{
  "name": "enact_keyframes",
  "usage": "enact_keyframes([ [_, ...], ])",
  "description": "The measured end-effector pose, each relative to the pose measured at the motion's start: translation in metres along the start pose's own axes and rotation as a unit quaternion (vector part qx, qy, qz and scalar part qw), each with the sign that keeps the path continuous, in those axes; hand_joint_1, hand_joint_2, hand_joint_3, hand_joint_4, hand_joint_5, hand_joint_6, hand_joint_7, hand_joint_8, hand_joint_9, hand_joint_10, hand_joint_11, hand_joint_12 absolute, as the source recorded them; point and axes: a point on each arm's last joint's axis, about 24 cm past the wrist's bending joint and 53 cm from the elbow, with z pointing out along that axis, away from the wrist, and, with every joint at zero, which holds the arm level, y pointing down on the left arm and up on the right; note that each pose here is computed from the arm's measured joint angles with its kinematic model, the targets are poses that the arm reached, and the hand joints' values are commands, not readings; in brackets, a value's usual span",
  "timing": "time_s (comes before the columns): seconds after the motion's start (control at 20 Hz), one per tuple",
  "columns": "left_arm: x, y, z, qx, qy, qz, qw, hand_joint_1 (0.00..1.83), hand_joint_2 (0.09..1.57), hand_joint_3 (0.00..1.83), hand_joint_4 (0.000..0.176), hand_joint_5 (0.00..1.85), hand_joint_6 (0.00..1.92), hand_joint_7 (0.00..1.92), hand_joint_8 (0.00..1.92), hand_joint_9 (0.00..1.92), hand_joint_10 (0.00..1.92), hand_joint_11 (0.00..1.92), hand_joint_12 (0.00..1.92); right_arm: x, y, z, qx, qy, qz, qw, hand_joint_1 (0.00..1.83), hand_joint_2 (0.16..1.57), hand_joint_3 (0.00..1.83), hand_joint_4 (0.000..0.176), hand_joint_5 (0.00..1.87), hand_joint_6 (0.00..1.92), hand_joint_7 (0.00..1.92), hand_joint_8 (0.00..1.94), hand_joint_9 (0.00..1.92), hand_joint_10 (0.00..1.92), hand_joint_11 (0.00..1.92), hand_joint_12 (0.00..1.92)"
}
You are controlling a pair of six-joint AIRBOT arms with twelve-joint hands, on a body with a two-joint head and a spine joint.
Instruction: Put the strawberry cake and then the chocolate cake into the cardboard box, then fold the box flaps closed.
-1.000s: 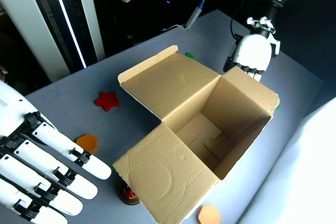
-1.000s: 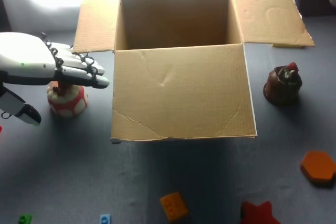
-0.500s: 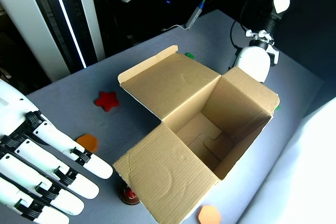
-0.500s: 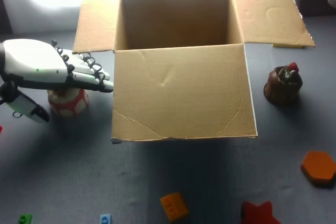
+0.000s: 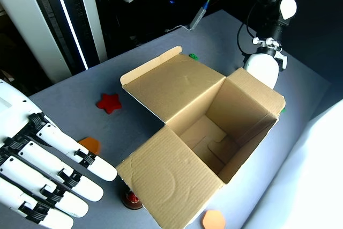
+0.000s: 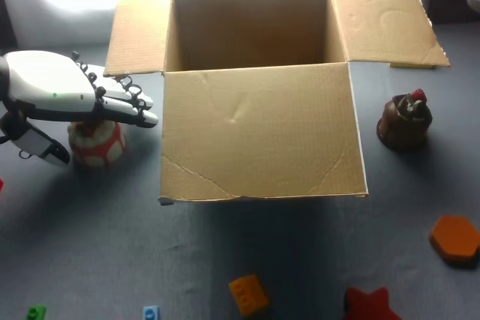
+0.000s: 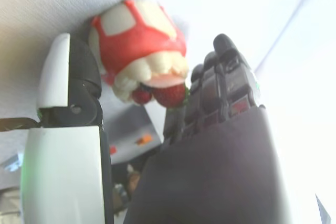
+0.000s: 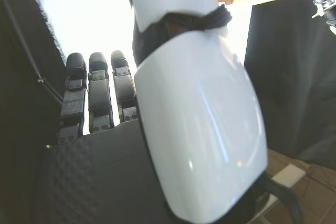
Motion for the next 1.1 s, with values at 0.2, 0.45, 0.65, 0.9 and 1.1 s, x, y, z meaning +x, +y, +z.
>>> enact_keyframes([
  [0.2,0.002,-0.004,0.004,0.006,0.002,0.001,1.0000,1.28,1.04,0.00,0.043,0.11,0.00,0.05,0.00,0.09,0.01,0.00,0.64,0.001,0.000,0.000,0.000,0.001,0.000,1.0000,1.21,0.97,0.00,0.021,0.00,0.00,0.05,0.00,0.07,0.00,0.00,0.21],
  [0.45,0.006,-0.003,0.006,0.004,0.006,0.002,1.0000,1.30,1.05,0.01,0.039,0.11,0.00,0.07,0.00,0.12,0.01,0.00,0.69,0.002,0.001,0.000,-0.001,0.003,0.000,1.0000,1.22,0.96,0.00,0.014,0.02,0.00,0.04,0.00,0.06,0.00,0.00,0.13],
  [0.65,0.010,-0.001,0.006,0.001,0.009,0.001,1.0000,1.29,1.03,0.00,0.039,0.20,0.01,0.21,0.01,0.26,0.03,0.00,0.98,0.002,0.001,0.000,-0.001,0.003,0.000,1.0000,1.21,0.97,0.00,0.018,0.04,0.01,0.05,0.00,0.06,0.00,0.00,0.13],
  [0.9,-0.003,-0.006,0.006,0.010,-0.016,-0.018,0.9997,1.31,1.22,0.00,0.000,0.71,1.32,0.74,1.32,0.82,1.34,0.63,1.53,0.002,0.001,0.000,-0.001,0.004,0.000,1.0000,1.18,0.98,0.00,0.019,0.02,0.00,0.03,0.00,0.05,0.00,0.00,0.04],
  [1.1,0.012,-0.003,0.007,0.005,0.010,-0.004,0.9999,1.20,1.21,0.00,0.000,0.74,1.31,0.84,1.30,0.93,1.34,0.89,1.61,0.002,0.001,0.000,-0.001,0.003,0.001,1.0000,1.17,0.99,0.00,0.018,0.02,0.00,0.03,0.00,0.05,0.00,0.00,0.04],
])
